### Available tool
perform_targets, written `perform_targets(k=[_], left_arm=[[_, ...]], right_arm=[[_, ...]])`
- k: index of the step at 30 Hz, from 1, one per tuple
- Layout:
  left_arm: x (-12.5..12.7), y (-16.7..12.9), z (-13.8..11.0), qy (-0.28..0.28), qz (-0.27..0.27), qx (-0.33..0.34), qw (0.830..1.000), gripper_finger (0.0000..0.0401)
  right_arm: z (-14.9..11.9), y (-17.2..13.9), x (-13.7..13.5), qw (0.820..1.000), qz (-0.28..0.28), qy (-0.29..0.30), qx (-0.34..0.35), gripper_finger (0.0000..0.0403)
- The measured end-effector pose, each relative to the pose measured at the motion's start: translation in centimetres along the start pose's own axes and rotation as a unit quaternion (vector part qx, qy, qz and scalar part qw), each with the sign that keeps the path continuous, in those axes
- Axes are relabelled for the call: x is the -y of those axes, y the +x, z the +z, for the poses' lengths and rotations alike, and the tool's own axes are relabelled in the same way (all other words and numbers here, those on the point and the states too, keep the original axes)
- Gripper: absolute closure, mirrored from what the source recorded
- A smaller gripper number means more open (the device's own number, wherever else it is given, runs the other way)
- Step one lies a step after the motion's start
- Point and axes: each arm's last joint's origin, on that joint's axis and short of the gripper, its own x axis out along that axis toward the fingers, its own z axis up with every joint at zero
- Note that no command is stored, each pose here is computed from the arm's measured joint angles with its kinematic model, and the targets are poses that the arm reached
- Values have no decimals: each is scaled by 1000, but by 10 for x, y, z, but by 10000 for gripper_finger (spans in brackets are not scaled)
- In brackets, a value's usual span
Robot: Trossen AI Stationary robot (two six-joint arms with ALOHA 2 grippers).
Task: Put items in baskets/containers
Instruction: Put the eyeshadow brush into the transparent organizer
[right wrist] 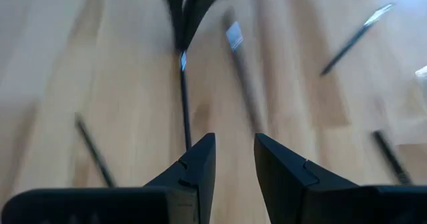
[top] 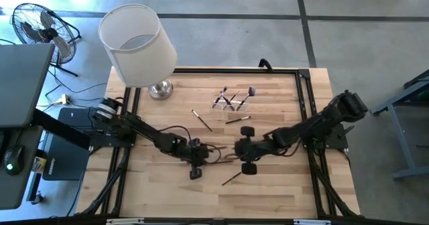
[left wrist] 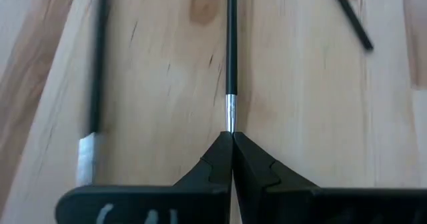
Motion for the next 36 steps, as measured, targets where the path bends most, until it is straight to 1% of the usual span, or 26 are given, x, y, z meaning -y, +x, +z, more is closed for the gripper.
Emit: perform_targets(k=[4,6,9,14,19,21,25,28,31,36], left_arm=[[4,0,11,-6,11,21,1000,401],[2,-2,17,-23,18,33,999,401],[-4,-2,22,-60,28,39,997,401],[-12,-2,28,-122,30,47,991,401],[-11,-3,33,-137,4,57,989,401],[-10,-3,33,-156,-6,55,986,401],[-10,-3,33,-186,-9,56,981,401],[-9,-3,35,-207,-16,63,976,401],[-10,-4,39,-233,-25,74,969,401],[-17,-4,42,-276,-35,62,958,401]], right_arm=[[-4,12,-3,993,-16,-78,-83,305],[-3,16,-5,989,-10,-104,-100,304],[-1,21,-8,987,8,-126,-104,303],[-2,25,-9,982,4,-156,-102,303],[0,26,-7,976,-33,-197,-91,303],[2,26,-7,974,-31,-208,-84,303],[2,27,-6,972,-37,-215,-83,303],[0,34,-3,970,-50,-223,-89,303],[-7,48,-1,967,-56,-225,-110,303],[-12,54,-2,964,-72,-228,-119,303]])
